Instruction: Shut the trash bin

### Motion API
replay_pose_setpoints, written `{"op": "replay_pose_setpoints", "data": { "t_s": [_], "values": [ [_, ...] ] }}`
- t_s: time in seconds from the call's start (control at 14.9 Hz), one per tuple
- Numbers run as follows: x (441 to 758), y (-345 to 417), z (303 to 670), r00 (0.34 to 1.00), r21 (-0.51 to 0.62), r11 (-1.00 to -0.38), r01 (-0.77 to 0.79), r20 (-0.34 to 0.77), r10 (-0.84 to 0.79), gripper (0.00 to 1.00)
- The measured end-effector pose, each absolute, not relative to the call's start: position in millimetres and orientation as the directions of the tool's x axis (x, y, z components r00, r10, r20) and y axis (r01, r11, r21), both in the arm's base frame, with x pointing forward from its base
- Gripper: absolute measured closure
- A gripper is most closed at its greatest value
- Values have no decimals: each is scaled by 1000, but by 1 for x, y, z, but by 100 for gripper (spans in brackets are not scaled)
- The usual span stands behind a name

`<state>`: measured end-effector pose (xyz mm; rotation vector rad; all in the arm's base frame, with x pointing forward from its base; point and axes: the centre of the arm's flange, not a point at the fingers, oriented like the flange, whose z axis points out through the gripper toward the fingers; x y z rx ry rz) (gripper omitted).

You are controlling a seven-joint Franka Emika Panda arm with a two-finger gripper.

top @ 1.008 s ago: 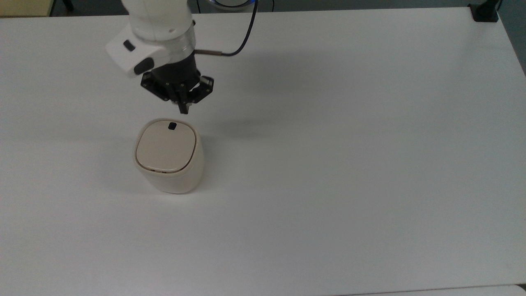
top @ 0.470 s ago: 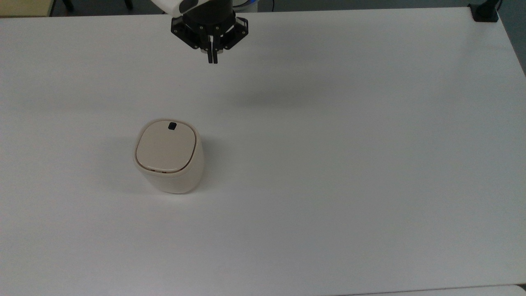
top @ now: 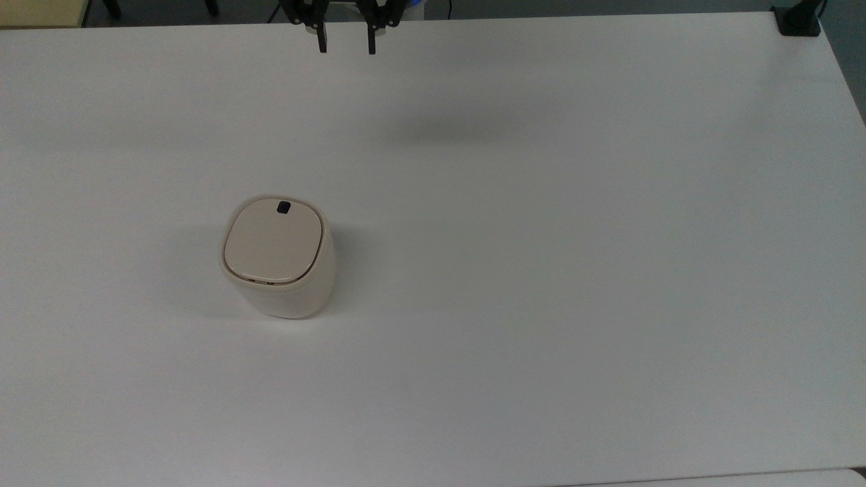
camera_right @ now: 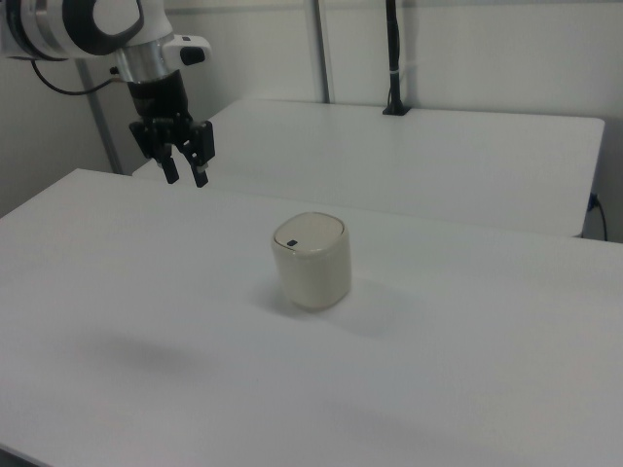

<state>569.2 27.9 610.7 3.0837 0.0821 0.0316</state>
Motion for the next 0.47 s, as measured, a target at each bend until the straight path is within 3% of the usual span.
{"op": "replay_pose_setpoints", "data": {
  "t_s": [0.07, 0.27, 0.47],
  "values": [
    [569, 28, 609, 998, 57, -997, 53, 14, 54, 28],
    [569, 27, 606, 999, 57, -997, 52, 8, 53, 0],
    [569, 22, 605, 999, 58, -997, 43, 8, 43, 0]
  ]
}}
